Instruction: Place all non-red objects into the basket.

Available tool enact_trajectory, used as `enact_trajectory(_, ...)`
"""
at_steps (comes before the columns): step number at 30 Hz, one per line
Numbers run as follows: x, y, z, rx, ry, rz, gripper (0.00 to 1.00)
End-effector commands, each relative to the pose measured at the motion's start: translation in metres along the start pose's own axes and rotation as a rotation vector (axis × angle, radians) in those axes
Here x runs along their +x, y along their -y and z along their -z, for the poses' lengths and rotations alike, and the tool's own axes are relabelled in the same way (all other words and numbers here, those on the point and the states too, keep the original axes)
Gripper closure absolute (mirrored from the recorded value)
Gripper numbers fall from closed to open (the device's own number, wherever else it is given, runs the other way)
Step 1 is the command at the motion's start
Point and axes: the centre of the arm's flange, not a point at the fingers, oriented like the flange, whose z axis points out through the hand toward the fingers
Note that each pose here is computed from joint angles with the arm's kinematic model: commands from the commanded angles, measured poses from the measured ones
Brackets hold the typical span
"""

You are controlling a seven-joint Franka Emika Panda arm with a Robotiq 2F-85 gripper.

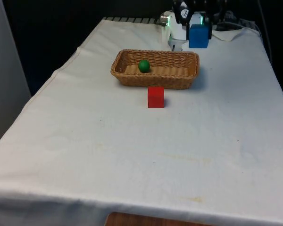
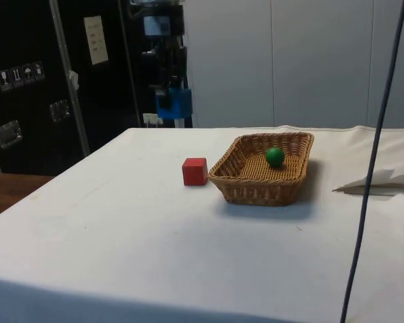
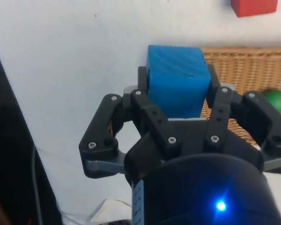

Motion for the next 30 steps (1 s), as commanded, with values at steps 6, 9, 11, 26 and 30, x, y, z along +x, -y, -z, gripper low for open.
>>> enact_trajectory(6, -0.017, -0.012, 0.003, 0.001, -0.01, 0.008, 0.94)
enact_trajectory(9, -0.026, -0.017, 0.003, 0.003, -0.008, 0.01, 0.94)
enact_trajectory(11, -0.032, -0.021, 0.004, 0.006, -0.007, 0.011, 0.94)
enact_trajectory(26, -0.069, -0.049, -0.001, 0.02, 0.006, 0.033, 0.94)
enact_trajectory(30, -0.076, -0.055, -0.008, 0.024, 0.019, 0.037, 0.94)
